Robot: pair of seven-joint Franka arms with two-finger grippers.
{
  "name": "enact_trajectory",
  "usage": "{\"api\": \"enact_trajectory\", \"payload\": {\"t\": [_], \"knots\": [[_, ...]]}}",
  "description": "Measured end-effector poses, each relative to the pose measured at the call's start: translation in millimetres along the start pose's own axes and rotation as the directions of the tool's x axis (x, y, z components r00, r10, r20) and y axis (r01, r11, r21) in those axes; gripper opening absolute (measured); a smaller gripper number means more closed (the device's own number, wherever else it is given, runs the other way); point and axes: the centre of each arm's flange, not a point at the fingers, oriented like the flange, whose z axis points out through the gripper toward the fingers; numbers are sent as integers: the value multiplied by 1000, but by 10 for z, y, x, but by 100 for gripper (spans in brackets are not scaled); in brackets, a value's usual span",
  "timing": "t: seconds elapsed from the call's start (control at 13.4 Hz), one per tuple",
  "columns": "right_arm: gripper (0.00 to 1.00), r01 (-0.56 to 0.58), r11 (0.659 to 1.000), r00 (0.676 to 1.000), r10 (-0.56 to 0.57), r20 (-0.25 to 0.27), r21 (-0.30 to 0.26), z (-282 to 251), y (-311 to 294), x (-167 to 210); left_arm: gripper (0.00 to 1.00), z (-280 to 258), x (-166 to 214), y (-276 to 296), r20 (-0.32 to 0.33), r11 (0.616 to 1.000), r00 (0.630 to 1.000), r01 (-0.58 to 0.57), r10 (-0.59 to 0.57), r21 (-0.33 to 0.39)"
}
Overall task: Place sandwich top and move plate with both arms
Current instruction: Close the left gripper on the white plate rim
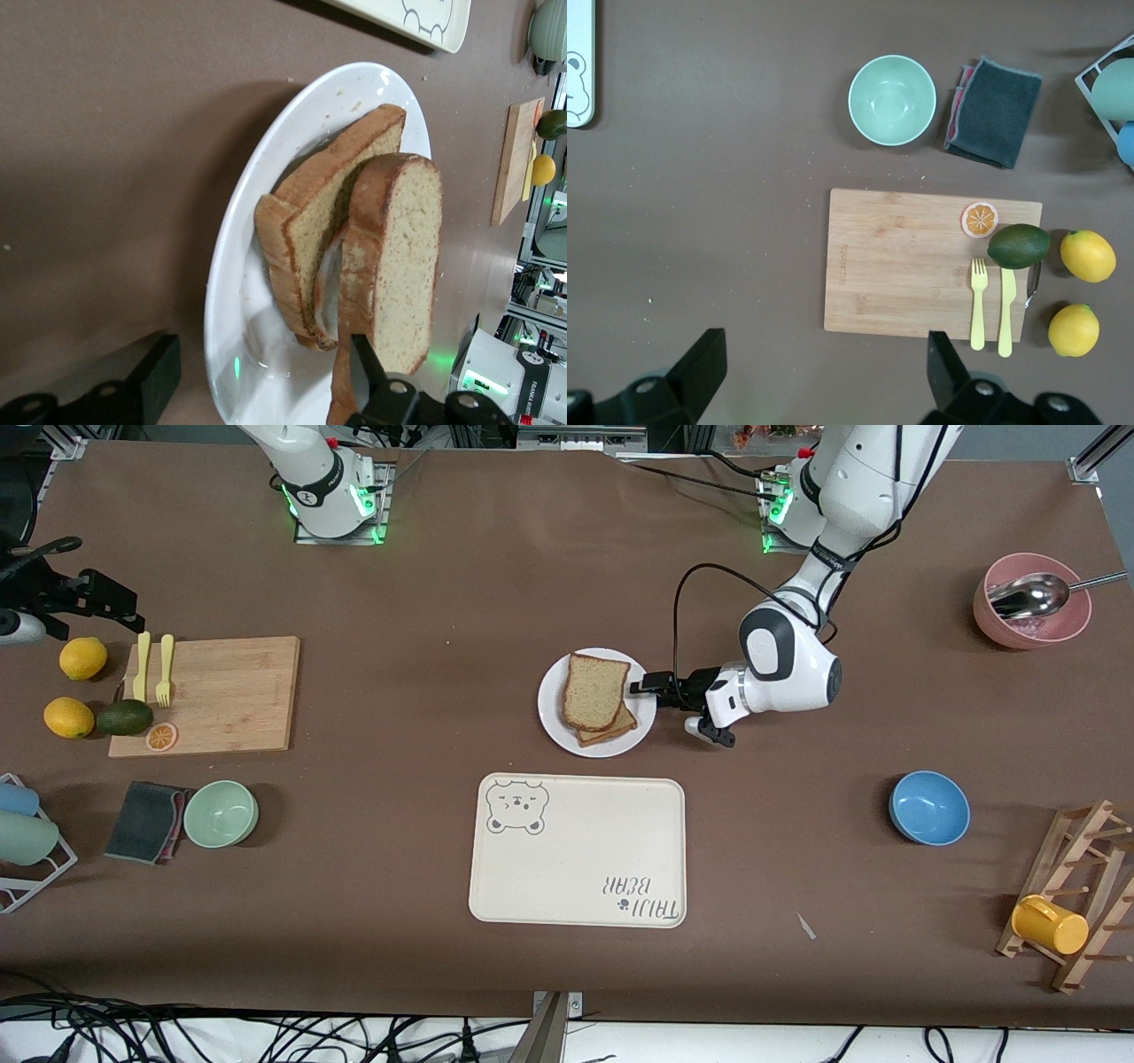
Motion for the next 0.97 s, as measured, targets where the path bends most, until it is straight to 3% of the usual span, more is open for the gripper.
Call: {"api": "enact_trajectory", "payload": {"t": [0.15,0.22,0.3,0.52,0.97], "knots": [[100,0,1000,1000,0,6,0,33,3,27,82,25,-10,-12,4,1000,1000,-10,10,0],[100,0,1000,1000,0,7,0,44,4,40,72,37,-14,-27,6,1000,1000,-28,28,1],[100,1,1000,1000,-1,10,1,59,4,51,71,48,-18,-48,8,999,999,-38,38,1],[100,-1,1000,1000,1,25,2,148,17,106,45,69,-26,-93,11,999,999,-44,44,3],[100,-4,1000,999,4,32,2,187,44,155,31,83,-31,-111,14,999,999,-41,41,3]]}}
